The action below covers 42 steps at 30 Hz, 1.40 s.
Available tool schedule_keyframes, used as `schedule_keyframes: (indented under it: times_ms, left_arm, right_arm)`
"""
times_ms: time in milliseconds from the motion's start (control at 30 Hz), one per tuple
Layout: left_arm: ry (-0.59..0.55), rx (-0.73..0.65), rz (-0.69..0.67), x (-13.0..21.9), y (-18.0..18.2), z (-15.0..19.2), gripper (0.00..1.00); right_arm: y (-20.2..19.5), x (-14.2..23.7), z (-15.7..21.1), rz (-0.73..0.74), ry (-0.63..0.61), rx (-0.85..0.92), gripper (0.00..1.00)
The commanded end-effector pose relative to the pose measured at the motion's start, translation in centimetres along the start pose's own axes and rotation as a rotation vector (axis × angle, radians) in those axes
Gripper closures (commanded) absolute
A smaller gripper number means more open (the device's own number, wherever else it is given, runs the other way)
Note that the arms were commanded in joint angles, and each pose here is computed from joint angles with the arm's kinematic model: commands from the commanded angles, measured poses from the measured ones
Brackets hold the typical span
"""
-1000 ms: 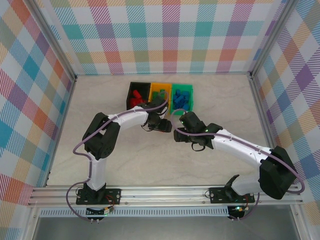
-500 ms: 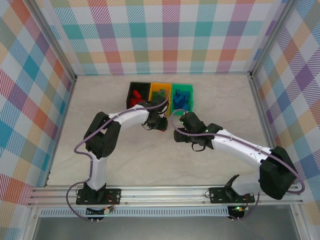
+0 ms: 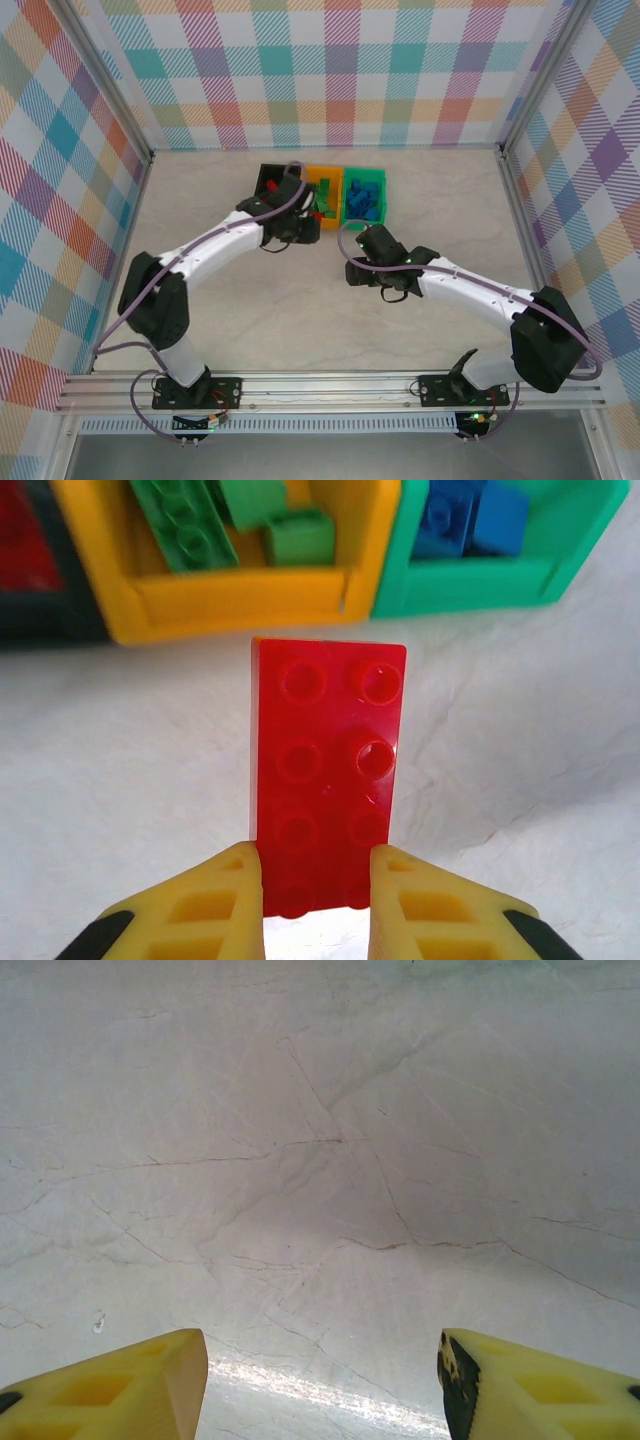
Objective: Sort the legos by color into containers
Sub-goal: Pick up the lego from the center of the table, then place the lego in the container, then reset both arms
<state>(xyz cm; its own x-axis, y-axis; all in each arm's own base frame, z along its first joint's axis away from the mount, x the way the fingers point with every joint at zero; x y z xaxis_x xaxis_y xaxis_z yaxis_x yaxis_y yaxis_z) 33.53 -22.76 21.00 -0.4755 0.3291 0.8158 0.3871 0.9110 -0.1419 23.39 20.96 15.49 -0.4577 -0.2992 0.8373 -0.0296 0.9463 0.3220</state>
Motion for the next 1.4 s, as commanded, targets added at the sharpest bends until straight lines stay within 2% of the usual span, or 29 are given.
schedule_keyframes:
  times_ms: [0,167,400,533,600,667,767,1033,1167,1367]
  left_arm:
    - [-0.087,0.038,-0.095,3.3,2.9,-1.4,0.77]
    - [-0.143,0.076,-0.164,5.3,6.7,-4.0,0.76]
    - [-0.118,0.092,-0.177,2.2,9.3,-7.3,0.74]
    - [-0.076,0.138,-0.201,-0.9,10.7,-8.0,0.61]
    - [-0.028,0.161,-0.201,-2.4,11.3,-8.3,0.47]
    - [0.001,0.175,-0.175,-3.2,11.2,-8.1,0.43]
    - [-0.034,0.2,-0.108,-3.3,10.4,-7.3,0.34]
    - [-0.131,0.211,-0.125,0.4,10.3,-2.3,0.33]
    - [-0.172,0.219,-0.172,2.4,10.7,0.4,0.33]
    - [-0.234,0.259,-0.349,5.1,12.5,4.1,0.28]
  right_arm:
    - [0.8,0.1,-0.6,-0.036,-0.019,-0.01,0.37]
    - [0.7,-0.1,-0.4,-0.039,-0.014,-0.014,0.37]
    - [0.6,0.5,-0.4,-0.04,-0.017,-0.018,0.37]
    - [0.0,1.5,-0.1,-0.039,-0.029,-0.033,0.37]
    - [-0.5,2.0,0.2,-0.028,-0.034,-0.041,0.36]
    - [-1.1,2.4,0.5,-0.018,-0.038,-0.048,0.36]
    - [-2.0,2.4,1.1,0.001,-0.042,-0.062,0.36]
    - [-1.4,1.7,1.0,-0.013,-0.031,-0.061,0.35]
    - [-0.4,1.3,0.2,-0.029,-0.027,-0.036,0.35]
    - [0.5,1.0,-0.2,-0.059,-0.021,-0.028,0.34]
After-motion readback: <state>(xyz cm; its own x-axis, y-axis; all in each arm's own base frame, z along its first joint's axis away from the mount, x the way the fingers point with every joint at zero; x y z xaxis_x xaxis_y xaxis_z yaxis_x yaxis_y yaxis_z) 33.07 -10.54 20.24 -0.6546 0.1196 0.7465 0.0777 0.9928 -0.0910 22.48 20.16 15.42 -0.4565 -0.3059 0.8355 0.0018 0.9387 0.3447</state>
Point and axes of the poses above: each hand's point on the last joint's axis, 136 mm out from that joint toward the fingers, its own x axis back along the fingers, its own y axis along the line the jaws close on, z = x × y, the point moved 6 cm from there along x, back along the fingers, and after that the axes turned 12 degrees about -x, right-handed, at the moved point
